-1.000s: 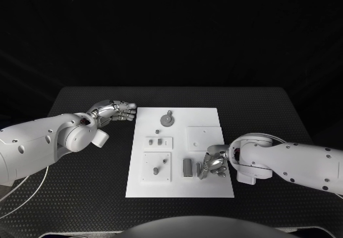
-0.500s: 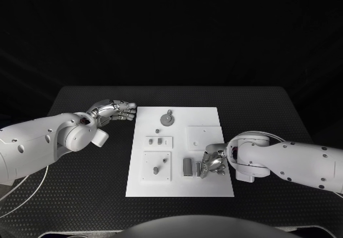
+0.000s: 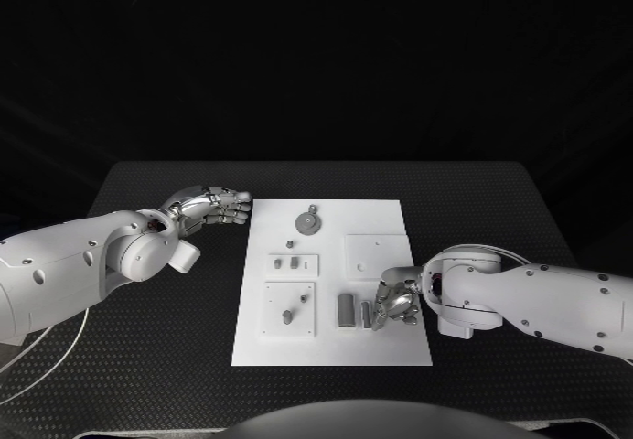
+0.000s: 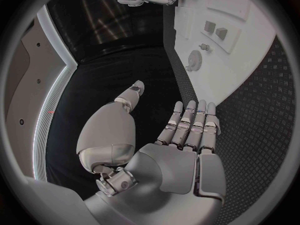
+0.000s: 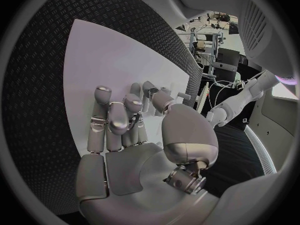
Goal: Assemble the parts on the task board
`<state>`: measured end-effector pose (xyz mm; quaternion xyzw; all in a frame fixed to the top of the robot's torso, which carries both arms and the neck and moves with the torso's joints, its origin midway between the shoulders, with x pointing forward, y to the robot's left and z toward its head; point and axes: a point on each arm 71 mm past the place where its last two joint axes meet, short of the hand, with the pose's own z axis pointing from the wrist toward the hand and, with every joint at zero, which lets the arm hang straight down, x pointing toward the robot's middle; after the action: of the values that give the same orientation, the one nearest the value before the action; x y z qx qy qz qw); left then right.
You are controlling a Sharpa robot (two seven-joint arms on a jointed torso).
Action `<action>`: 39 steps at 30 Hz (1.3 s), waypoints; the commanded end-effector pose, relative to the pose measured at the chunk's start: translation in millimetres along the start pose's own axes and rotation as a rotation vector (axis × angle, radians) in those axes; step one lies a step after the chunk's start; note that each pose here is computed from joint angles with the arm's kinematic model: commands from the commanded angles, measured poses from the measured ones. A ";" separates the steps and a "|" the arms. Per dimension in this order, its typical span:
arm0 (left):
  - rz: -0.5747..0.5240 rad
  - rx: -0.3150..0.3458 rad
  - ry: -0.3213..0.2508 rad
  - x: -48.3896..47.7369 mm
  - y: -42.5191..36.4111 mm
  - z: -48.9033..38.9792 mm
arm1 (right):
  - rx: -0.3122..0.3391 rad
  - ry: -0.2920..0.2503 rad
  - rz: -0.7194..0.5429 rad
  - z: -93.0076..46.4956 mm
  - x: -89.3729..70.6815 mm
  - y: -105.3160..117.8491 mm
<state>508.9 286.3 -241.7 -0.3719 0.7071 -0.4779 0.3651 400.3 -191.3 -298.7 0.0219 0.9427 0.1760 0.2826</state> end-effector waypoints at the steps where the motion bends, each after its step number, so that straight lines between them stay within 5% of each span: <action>1: 0.000 0.018 0.009 1.0 -2.1 0.8 | 0.017 0.015 -0.003 -1.0 1.7 -9.1; 12: -0.002 0.043 -0.028 -5.1 -3.0 2.5 | -0.097 -0.071 0.084 -11.9 -51.1 -11.1; 22: -0.024 0.091 -0.092 -13.6 -7.3 13.3 | -0.345 -0.399 0.377 3.3 -129.8 -27.9; 26: -0.025 0.101 -0.106 -17.6 -14.2 22.5 | -0.417 -0.561 0.507 10.2 -163.7 -36.6; 31: -0.028 0.111 -0.125 -24.9 -23.9 30.0 | -0.459 -0.669 0.601 16.4 -186.6 -44.9; 34: -0.016 0.120 -0.139 -30.9 -36.1 38.2 | -0.488 -0.701 0.696 19.6 -191.6 -50.2; 39: -0.024 0.151 -0.161 -37.5 -46.1 39.2 | -0.550 -0.717 0.797 23.7 -194.1 -47.1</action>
<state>566.9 291.9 -206.0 -0.3847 0.6467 -0.4877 0.4427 577.8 -255.2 -236.1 0.3340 0.6704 0.4434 0.4923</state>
